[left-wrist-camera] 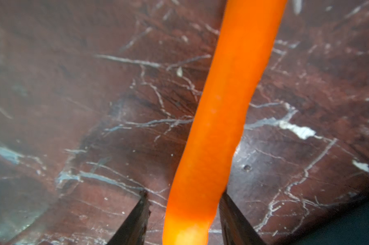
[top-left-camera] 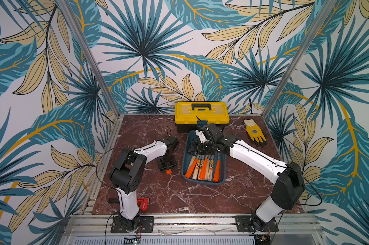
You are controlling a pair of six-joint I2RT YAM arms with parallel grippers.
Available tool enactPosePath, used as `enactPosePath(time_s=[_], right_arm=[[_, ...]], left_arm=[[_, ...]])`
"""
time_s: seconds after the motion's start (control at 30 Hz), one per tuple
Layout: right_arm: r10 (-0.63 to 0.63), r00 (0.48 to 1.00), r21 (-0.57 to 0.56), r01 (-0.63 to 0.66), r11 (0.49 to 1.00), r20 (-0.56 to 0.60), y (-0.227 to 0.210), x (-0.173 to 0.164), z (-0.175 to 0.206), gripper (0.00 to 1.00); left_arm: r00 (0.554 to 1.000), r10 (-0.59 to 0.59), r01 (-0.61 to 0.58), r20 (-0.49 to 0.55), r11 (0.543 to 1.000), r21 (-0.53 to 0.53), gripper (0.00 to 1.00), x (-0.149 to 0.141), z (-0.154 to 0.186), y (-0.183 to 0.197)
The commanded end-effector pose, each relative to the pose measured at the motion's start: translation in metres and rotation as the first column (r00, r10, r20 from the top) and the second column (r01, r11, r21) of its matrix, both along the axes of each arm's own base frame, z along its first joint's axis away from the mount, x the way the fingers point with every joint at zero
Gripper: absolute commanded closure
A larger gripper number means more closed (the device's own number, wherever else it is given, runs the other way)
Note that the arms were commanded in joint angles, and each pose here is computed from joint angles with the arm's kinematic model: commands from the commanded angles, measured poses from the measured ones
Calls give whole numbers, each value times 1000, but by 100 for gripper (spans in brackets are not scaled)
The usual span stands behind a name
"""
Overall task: Put small sickles into storage boxes
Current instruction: Pick up the sickle at the center of the board.
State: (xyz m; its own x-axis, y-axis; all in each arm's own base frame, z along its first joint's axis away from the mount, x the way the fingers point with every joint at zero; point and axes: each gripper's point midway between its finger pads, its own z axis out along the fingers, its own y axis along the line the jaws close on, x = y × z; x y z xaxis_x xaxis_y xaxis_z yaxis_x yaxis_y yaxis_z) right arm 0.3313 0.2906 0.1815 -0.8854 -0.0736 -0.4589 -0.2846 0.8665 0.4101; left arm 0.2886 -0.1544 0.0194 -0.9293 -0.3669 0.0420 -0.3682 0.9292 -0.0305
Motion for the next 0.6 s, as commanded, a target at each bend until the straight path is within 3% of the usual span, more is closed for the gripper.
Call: enactPosePath(time_s=[0.0,0.13,0.3,0.57], right_arm=[[-2,1000,-24,2,1000,-5,-6,-7,-3,0],[-6,1000,-22,6,1000,-5,-6,-7,-2,0],[-12,1000,-16,12,1000,-4,-7,-7,0,1],[-21,1000,-11,21,1000,1,-7,-7,3,1]], left_arm=[[1000,-14,14,8,1000,19,55,5,-5,0],[1000,-24,24,12,999,29,57,4,-9,3],[999,-43,42,20,998,50,76,2,-10,8],[996,-60,56,70,997,55,86,0,6,13]])
